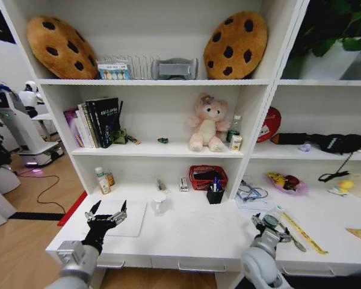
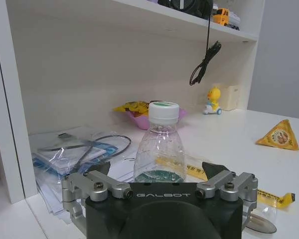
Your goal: Organize the objects on the table.
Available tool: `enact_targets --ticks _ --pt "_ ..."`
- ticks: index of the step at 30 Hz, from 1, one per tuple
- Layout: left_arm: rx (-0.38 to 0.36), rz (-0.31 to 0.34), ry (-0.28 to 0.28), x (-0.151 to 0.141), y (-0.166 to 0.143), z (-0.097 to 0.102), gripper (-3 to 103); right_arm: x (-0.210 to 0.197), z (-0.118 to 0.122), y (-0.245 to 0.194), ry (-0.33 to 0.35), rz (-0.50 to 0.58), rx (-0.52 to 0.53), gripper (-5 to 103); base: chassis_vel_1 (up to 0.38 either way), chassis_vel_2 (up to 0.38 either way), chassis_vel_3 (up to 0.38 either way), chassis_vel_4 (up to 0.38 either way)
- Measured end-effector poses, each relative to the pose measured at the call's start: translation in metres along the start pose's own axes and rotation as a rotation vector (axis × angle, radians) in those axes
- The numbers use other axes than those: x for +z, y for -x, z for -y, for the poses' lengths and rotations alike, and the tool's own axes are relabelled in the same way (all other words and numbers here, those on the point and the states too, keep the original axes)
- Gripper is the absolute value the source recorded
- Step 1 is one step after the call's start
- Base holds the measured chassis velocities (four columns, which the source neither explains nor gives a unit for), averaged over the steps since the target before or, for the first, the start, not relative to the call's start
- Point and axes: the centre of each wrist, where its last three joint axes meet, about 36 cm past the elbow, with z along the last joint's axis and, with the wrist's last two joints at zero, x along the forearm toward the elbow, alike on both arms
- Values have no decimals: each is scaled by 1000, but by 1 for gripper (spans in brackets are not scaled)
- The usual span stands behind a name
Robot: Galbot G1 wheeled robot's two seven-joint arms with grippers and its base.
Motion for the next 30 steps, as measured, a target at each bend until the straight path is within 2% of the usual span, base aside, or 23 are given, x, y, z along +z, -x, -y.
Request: enact_targets --ticks 7,15,17,18,21,22,24,25,27,28,30 --pt "0 0 0 0 0 0 100 -3 -8 19 -4 -11 4 100 0 0 0 0" --pt "0 0 0 0 0 0 100 1 -4 28 -6 -34 -5 101 0 0 0 0" --pt "0 0 0 0 0 0 100 1 -2 30 -4 -36 -5 90 0 0 0 0" --pt "0 0 0 0 0 0 100 1 -2 30 -4 -36 -5 90 0 0 0 0" --pt "0 0 0 0 0 0 100 0 -1 30 -4 -35 -8 74 0 0 0 0" --pt "0 0 0 0 0 0 100 0 -1 30 -4 -35 -8 74 0 0 0 0" --pt "0 0 0 0 0 0 100 -3 0 28 -2 -28 -18 63 0 0 0 0" --pt "0 0 0 0 0 0 100 -3 0 28 -2 -28 -18 63 0 0 0 0" --pt "0 0 0 0 0 0 100 -4 0 28 -4 -27 -24 53 0 0 0 0" --pt "0 0 0 0 0 0 100 -4 0 28 -4 -27 -24 53 0 0 0 0" --pt "0 0 0 0 0 0 100 -8 0 26 -5 -5 -51 42 0 0 0 0"
